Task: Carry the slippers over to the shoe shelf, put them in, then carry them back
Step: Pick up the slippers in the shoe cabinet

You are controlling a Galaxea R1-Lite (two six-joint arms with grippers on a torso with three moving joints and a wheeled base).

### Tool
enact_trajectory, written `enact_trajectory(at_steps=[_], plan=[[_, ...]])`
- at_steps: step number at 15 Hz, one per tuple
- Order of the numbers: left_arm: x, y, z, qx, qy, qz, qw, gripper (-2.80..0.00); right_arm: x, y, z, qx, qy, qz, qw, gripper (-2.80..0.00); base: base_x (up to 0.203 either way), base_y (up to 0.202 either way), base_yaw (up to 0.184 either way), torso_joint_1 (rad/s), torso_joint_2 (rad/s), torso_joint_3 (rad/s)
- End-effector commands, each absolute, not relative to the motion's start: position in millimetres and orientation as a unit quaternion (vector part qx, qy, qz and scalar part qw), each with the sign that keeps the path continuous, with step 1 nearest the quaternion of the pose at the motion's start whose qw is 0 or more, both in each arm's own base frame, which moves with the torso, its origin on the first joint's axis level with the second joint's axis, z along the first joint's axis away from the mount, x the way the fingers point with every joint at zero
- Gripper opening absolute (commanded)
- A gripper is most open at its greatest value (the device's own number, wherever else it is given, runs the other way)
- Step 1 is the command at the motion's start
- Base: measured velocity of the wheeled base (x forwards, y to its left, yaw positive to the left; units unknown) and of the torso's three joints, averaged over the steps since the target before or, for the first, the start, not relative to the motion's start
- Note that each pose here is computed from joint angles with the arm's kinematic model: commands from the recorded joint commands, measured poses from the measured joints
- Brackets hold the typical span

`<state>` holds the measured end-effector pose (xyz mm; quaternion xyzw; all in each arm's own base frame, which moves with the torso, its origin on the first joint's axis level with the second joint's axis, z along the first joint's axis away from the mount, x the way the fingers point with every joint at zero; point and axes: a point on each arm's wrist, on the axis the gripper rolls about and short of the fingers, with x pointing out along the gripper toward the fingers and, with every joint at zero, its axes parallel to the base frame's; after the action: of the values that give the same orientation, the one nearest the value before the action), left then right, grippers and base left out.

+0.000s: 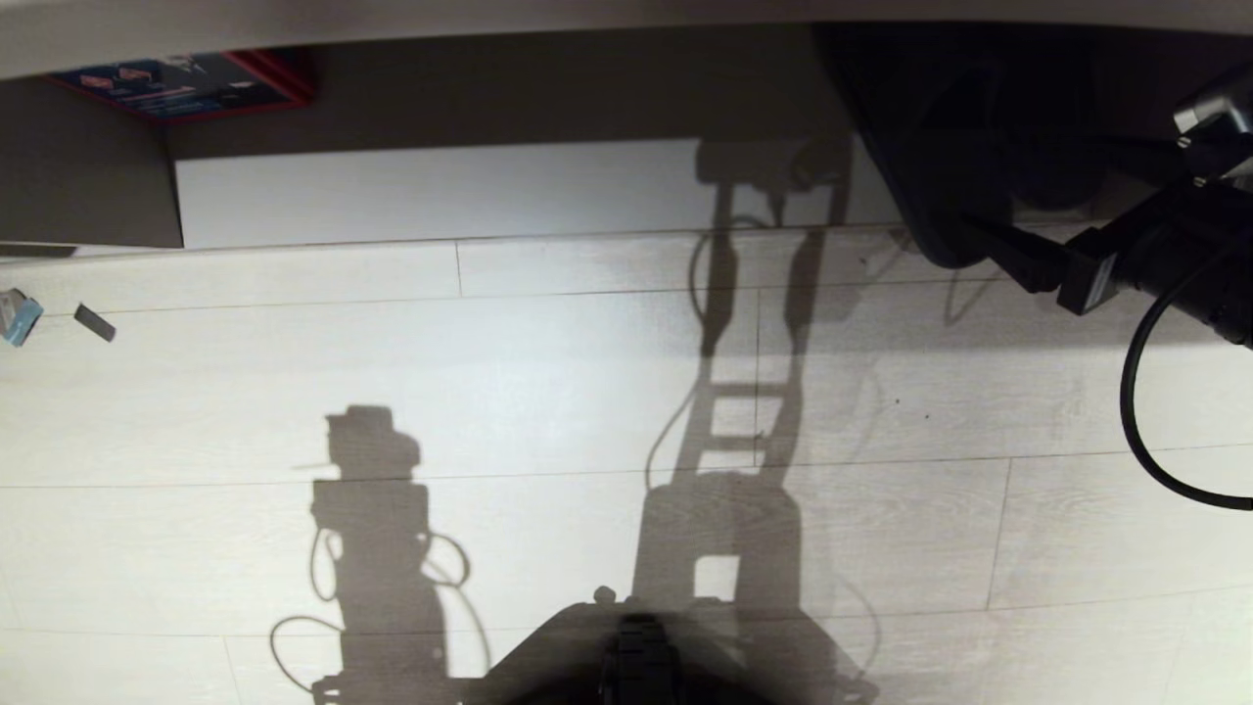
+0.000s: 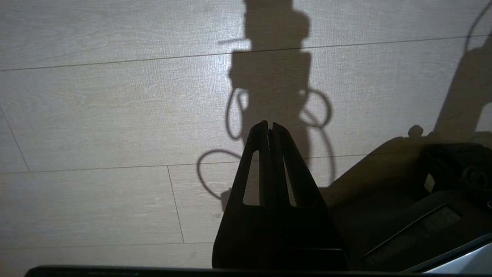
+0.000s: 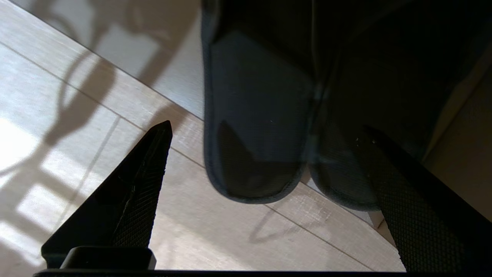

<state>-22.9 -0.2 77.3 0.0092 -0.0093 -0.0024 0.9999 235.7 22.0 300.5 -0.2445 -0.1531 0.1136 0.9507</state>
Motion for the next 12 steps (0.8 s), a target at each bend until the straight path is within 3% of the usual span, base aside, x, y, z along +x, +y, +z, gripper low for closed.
enact_trajectory(at_steps=[1, 12], plan=[[-22, 0, 75, 0.009, -0.005, -0.002, 1.0, -2.8, 248, 22, 297, -0.247, -0.156, 0.098, 0.951, 0.0, 0.0, 0.0, 0.0, 0.0, 0.0, 0.0], [-22, 0, 75, 0.009, -0.005, -0.002, 1.0, -2.8, 286, 29, 311, -0.217, -0.223, 0.062, 0.948, 0.0, 0.0, 0.0, 0.0, 0.0, 0.0, 0.0]])
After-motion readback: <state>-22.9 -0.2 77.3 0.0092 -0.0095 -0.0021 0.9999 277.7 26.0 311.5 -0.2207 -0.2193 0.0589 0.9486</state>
